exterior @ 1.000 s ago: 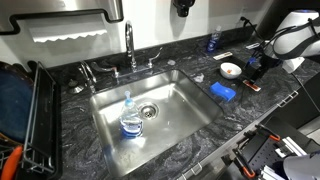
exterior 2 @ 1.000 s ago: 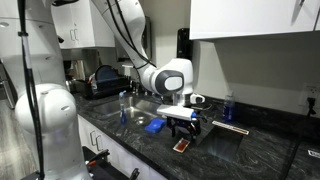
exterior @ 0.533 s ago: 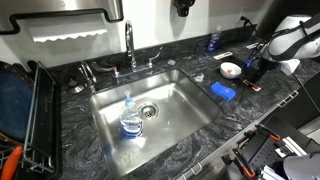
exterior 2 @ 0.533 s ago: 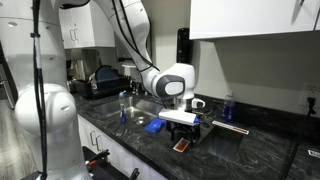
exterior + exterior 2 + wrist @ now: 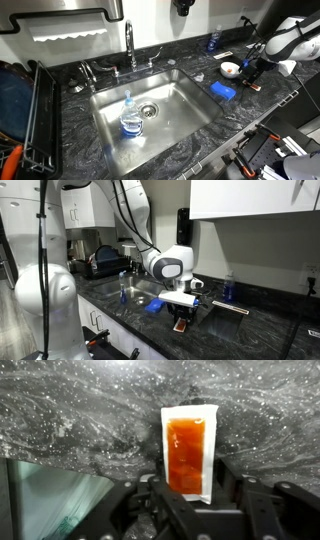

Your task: Put the ketchup packet into the white bowl

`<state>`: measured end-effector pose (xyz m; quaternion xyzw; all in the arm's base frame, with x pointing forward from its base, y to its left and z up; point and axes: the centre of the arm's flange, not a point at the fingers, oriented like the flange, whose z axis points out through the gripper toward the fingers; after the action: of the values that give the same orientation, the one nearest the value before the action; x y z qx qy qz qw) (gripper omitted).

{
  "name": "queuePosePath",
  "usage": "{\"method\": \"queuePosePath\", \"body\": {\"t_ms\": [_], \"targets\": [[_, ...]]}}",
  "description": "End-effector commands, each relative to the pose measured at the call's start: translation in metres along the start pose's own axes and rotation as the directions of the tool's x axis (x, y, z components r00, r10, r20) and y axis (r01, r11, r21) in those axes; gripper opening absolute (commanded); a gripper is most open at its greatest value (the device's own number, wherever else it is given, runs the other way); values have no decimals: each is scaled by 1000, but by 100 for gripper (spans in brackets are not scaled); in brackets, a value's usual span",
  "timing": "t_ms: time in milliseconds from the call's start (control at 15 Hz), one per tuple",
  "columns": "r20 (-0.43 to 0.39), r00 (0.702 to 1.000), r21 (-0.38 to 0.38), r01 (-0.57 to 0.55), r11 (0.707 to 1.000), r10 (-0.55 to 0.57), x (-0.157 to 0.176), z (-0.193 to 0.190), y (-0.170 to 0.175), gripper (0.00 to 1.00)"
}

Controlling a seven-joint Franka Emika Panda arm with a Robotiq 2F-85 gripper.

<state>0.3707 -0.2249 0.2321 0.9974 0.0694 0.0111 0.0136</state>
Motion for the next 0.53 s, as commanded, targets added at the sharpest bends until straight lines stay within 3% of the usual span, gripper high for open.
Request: {"method": "queuePosePath", "body": {"t_ms": [0, 200, 467], "targets": [[-26, 1000, -7, 3, 1000, -4, -1, 19, 6, 26], [-32, 999, -1, -7, 1000, 7, 1, 18, 6, 4], [-61, 998, -16, -31, 999, 30, 3, 4, 7, 0]]}}
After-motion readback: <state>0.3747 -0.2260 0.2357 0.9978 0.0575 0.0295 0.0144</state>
